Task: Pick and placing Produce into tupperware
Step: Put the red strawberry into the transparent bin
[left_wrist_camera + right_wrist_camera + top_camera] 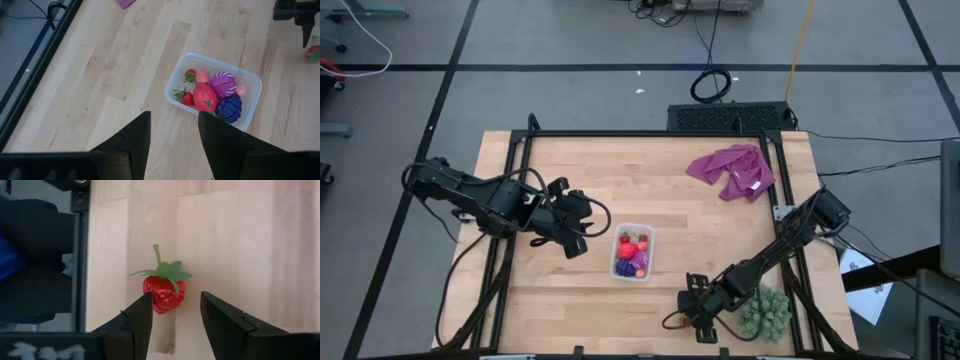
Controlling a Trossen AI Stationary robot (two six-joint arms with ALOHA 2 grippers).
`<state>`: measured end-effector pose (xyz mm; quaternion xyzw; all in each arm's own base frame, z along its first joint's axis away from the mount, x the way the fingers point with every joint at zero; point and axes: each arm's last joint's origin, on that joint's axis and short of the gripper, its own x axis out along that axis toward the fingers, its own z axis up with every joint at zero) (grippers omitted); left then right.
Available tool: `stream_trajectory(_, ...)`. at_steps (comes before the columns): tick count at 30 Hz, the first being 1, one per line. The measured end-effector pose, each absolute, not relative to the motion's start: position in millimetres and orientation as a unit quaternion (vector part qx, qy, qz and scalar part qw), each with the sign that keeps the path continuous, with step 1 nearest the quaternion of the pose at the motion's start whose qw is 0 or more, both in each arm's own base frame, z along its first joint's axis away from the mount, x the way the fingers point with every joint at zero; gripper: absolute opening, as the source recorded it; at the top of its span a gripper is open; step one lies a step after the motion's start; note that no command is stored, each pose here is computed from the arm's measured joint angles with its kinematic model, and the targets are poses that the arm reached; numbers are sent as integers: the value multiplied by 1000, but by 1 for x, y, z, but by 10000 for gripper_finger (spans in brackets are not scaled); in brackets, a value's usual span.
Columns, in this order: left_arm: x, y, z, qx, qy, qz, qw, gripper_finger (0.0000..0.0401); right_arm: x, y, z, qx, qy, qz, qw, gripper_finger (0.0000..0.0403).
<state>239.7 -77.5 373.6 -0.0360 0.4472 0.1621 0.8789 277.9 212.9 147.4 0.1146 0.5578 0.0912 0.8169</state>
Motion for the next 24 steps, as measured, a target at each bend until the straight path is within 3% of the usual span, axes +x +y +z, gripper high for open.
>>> stream_trajectory(17,240,-77,374,-31,449,160,879,170,285,191,142,67,575,90,810,153)
stream_trajectory(24,240,-78,374,-32,449,160,879,170,290,186,144,97,577,80,807,153)
